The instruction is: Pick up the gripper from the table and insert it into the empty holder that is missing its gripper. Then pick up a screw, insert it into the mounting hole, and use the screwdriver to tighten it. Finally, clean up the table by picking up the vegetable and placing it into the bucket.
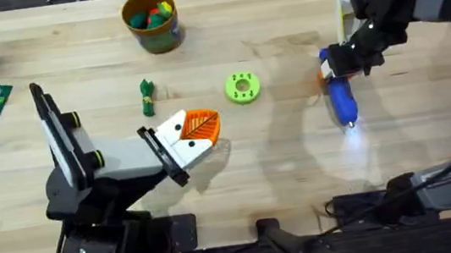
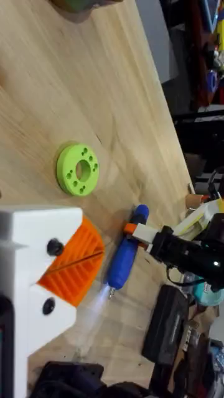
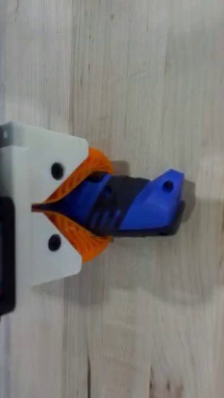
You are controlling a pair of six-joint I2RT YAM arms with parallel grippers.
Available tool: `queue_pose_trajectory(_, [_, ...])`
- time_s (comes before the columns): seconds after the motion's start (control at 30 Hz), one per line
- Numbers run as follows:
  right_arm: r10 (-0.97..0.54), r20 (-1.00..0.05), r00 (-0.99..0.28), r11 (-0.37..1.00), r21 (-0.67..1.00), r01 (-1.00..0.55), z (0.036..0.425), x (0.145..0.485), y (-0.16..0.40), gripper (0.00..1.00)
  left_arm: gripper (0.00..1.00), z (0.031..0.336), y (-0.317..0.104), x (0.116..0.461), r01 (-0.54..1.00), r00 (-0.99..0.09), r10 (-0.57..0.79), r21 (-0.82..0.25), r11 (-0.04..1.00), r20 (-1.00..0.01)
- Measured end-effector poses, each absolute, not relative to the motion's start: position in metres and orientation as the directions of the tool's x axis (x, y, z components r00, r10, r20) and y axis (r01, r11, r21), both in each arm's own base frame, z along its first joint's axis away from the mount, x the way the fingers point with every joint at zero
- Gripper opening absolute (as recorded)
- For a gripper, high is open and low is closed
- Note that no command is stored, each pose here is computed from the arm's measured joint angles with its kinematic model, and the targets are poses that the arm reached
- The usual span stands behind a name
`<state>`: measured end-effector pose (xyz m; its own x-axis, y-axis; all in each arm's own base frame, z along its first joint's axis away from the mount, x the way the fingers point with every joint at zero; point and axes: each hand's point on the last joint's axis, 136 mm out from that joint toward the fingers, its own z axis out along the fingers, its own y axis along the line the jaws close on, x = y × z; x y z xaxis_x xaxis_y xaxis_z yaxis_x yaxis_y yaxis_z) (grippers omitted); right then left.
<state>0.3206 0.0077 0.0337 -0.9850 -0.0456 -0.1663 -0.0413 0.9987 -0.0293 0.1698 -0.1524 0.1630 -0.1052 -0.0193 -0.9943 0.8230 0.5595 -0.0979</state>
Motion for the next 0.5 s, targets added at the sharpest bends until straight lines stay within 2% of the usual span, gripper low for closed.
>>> queue_pose_trajectory(0.5, [-0.046, -0.187, -0.981, 0.999, -0.017, -0.043, 0.046, 0.318, 0.01, 0.029, 0.013, 0.163, -0.152, 0.17, 0.823, -0.105, -0.019, -0.098, 0.559, -0.994])
